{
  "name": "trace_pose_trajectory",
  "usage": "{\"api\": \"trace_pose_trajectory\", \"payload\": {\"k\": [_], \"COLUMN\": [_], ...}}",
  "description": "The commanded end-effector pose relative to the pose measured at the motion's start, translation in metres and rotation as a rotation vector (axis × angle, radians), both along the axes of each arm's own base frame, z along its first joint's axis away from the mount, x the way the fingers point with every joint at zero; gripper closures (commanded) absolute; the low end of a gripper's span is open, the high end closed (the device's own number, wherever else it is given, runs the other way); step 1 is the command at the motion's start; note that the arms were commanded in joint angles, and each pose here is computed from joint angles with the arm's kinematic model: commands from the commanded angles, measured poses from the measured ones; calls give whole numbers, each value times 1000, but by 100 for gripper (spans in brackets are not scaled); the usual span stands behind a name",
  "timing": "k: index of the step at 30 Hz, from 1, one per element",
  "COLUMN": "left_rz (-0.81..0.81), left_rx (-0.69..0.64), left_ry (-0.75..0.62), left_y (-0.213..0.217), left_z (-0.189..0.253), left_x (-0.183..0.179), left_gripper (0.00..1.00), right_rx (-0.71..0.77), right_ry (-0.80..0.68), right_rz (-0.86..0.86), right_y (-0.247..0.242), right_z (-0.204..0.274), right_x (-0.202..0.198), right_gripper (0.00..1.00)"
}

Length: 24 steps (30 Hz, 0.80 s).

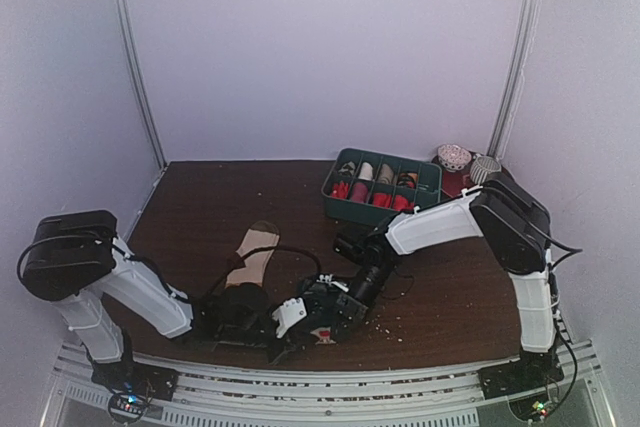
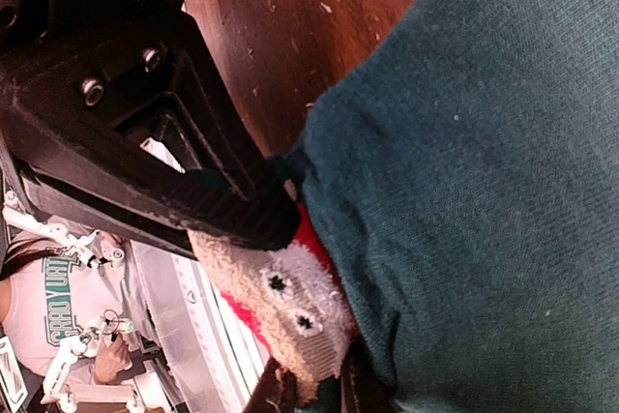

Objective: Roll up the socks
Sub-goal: Roll the sock at the center of the board.

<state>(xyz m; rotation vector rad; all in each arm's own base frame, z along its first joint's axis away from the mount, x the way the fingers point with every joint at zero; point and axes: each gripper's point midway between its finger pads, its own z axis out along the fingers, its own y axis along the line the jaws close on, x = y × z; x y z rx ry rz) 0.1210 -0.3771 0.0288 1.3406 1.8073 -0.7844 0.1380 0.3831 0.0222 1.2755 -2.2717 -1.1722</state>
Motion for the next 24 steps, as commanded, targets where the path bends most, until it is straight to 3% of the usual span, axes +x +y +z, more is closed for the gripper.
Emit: {"api": "trace_pose_trajectory", "payload": {"k": [1,4,8,10,13,18,24], "left_rz": [31,100,193,238,266,291,295], "left_rx": [17,42,46,63,86,116,143], "left_ry": [44,151,405,507,640,761,801], "left_y": [2,13,31,41,50,57,62], "left_z": [-9,-21,-43,-55,-70,-85,-92], "left_x": [0,7,11,10,3,-6,-10], "left_gripper": [100,100,100,100,100,100,100], "right_rx": [-106,13,287,435,581,542,533], "right_ry": [-45,-197,-570,-741,-948,-988,-1001], "right_rz": [-7,-56,-199,-244,-195,-42,74], "right_y": [-17,-2,15,12,0,-4,4], "right_z": [-24,3,77,114,128,92,61], "right_x": [-1,20,63,69,55,31,11], "right_gripper": [91,88,75,70,63,61,60]}}
